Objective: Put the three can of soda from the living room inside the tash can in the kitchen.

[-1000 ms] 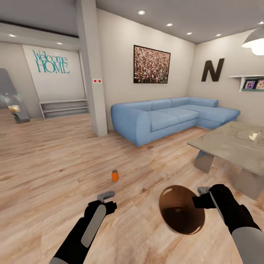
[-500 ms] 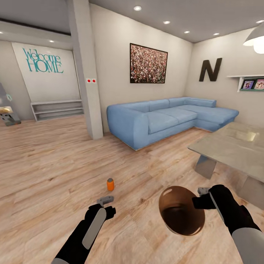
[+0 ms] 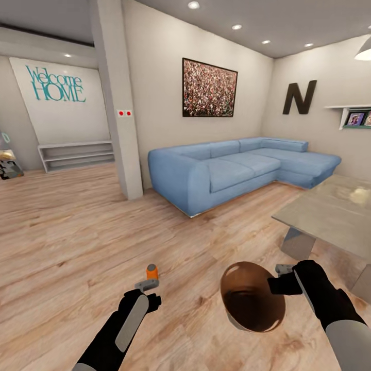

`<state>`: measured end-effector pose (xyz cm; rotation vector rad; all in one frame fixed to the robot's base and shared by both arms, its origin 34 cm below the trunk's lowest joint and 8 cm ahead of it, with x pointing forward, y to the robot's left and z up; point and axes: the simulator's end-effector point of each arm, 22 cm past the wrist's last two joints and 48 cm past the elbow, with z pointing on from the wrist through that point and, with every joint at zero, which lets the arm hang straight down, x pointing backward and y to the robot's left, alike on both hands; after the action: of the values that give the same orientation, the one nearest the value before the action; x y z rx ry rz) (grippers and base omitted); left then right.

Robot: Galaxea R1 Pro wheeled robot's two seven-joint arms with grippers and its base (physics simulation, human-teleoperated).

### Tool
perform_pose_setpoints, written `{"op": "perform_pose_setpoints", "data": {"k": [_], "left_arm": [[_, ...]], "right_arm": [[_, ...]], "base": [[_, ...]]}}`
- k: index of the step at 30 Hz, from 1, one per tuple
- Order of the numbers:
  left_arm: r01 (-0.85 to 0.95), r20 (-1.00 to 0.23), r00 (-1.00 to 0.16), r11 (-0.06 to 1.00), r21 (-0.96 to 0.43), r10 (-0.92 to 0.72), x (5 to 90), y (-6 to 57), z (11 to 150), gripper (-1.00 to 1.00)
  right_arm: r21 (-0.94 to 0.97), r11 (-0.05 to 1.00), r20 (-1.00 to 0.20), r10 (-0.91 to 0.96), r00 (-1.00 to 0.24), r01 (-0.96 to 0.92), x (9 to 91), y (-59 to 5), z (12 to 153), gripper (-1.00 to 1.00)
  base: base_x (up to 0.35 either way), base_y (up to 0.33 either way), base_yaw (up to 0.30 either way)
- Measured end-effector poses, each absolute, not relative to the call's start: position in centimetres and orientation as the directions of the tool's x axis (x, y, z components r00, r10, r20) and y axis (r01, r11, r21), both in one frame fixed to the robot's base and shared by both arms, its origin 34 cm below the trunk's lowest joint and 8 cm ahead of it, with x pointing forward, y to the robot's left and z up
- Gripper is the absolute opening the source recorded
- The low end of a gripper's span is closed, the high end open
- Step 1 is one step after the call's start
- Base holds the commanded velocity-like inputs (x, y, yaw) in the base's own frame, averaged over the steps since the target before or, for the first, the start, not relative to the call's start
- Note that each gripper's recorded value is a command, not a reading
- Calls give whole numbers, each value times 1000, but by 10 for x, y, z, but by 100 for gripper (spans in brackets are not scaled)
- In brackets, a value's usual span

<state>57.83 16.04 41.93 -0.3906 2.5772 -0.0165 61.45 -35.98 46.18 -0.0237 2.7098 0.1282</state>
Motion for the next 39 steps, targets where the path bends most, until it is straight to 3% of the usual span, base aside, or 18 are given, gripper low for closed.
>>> {"op": "perform_pose_setpoints", "data": {"k": [20, 39], "left_arm": [[-332, -500, -810, 942, -36, -305, 574, 196, 395, 100], [-308, -473, -831, 950, -50, -294, 570, 192, 378, 100]], "right_arm": [[124, 991, -415, 2, -910, -54, 614, -349, 462, -100], [109, 992, -414, -14, -910, -65, 613, -345, 460, -100]], "base": [[348, 0, 0], [348, 0, 0]]}}
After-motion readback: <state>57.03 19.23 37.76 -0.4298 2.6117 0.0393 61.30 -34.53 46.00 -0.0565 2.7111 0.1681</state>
